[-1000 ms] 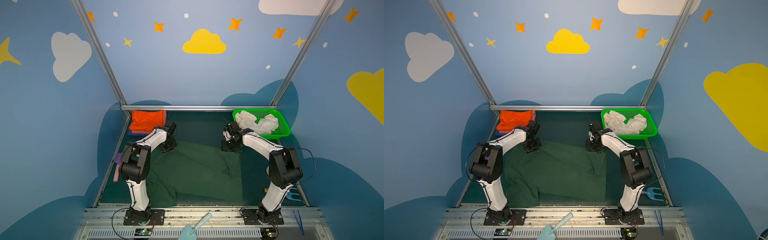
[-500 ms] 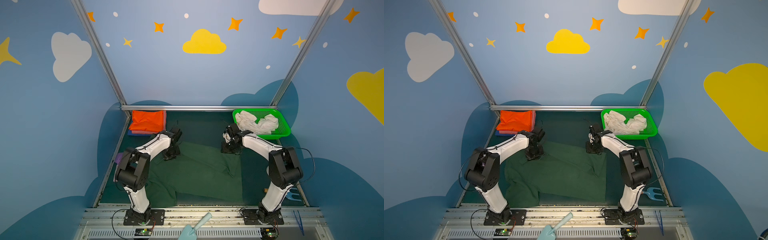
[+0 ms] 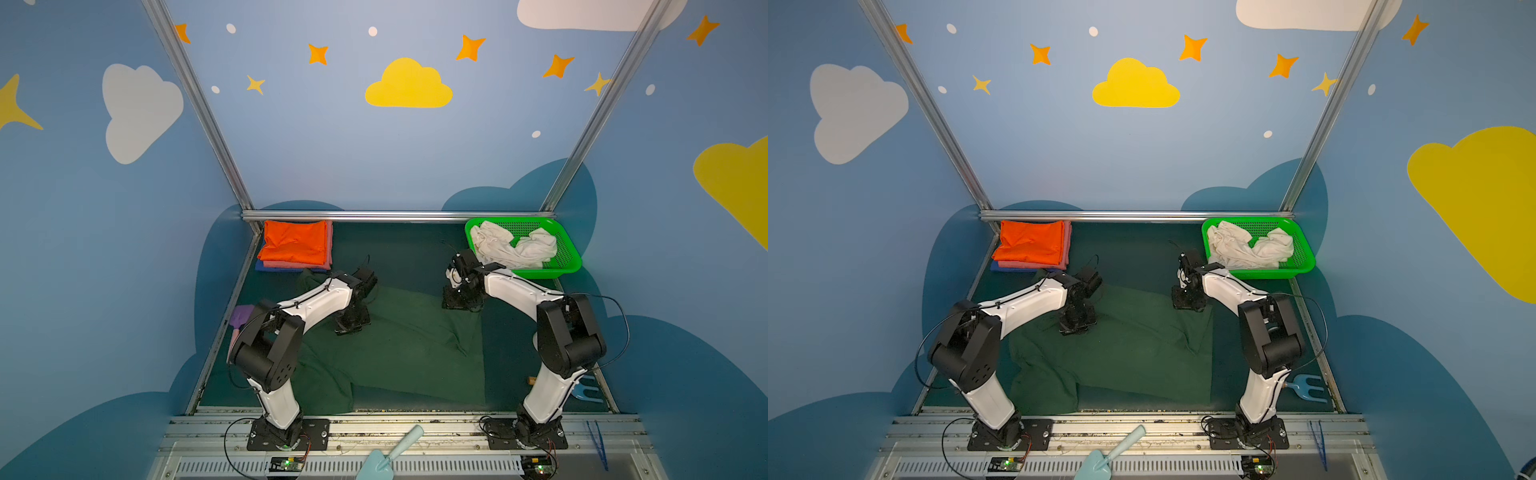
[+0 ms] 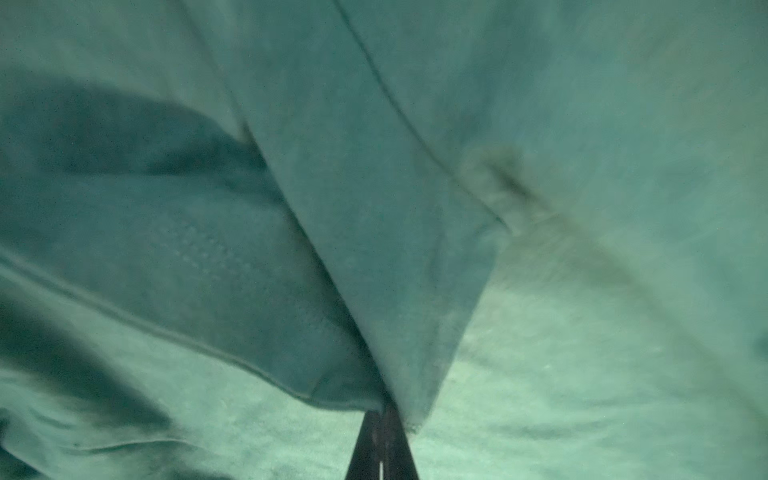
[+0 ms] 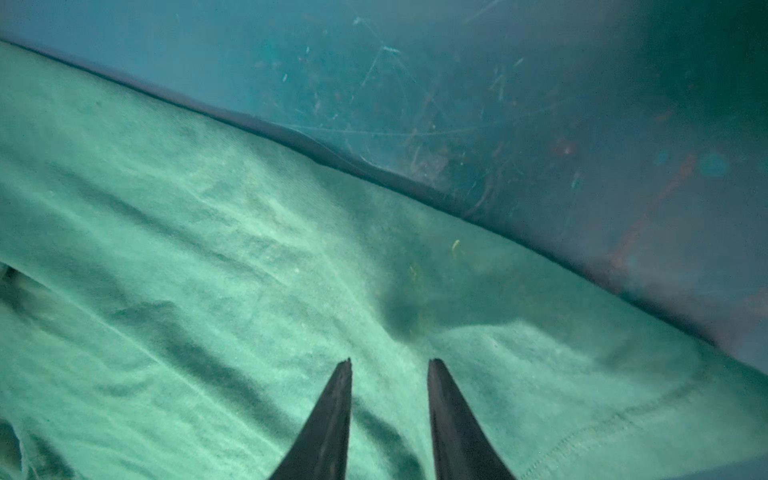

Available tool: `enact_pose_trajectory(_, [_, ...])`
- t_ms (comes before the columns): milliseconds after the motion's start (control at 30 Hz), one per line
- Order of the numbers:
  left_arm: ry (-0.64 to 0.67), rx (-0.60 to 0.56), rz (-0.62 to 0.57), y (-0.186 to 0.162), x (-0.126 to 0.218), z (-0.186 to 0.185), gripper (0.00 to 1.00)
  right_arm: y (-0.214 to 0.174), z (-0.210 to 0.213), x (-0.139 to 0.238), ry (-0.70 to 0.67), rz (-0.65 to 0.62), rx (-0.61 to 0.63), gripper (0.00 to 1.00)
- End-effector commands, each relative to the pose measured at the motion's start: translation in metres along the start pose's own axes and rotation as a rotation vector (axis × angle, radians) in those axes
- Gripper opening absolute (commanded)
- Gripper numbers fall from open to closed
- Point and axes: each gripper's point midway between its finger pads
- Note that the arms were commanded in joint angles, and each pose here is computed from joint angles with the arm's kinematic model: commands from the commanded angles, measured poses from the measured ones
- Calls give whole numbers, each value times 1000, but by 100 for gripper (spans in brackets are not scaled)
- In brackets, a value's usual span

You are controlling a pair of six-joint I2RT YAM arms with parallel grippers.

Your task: Fold and stack the t-shirts

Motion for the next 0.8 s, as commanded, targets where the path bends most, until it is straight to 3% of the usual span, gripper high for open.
enact_pose_trajectory(0, [-14, 33, 34, -13, -2, -5, 5, -1, 1, 9, 17, -16, -1, 33])
enact_pose_trajectory(267, [-23, 16, 39, -23, -1, -16, 22, -3, 0, 5, 17, -7, -4, 33])
enact_pose_trajectory(467, [-54, 10, -22, -20, 25, -17, 35, -3, 0, 8, 19, -12, -3, 33])
enact_pose_trajectory(633, [8, 46, -132, -3, 59, 12, 55, -6, 3, 13, 30, -15, -3, 34])
enact_pose_trajectory(767, [51, 155, -190, 21, 71, 58, 56, -8, 2, 18, 33, -21, -3, 34])
Point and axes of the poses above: each gripper's point midway between its finger pads, its own x axis back along the fingers, its own z axis along the line the jaws close on, y = z × x, and after that the axes turned 11 degrees about -x, right-handed
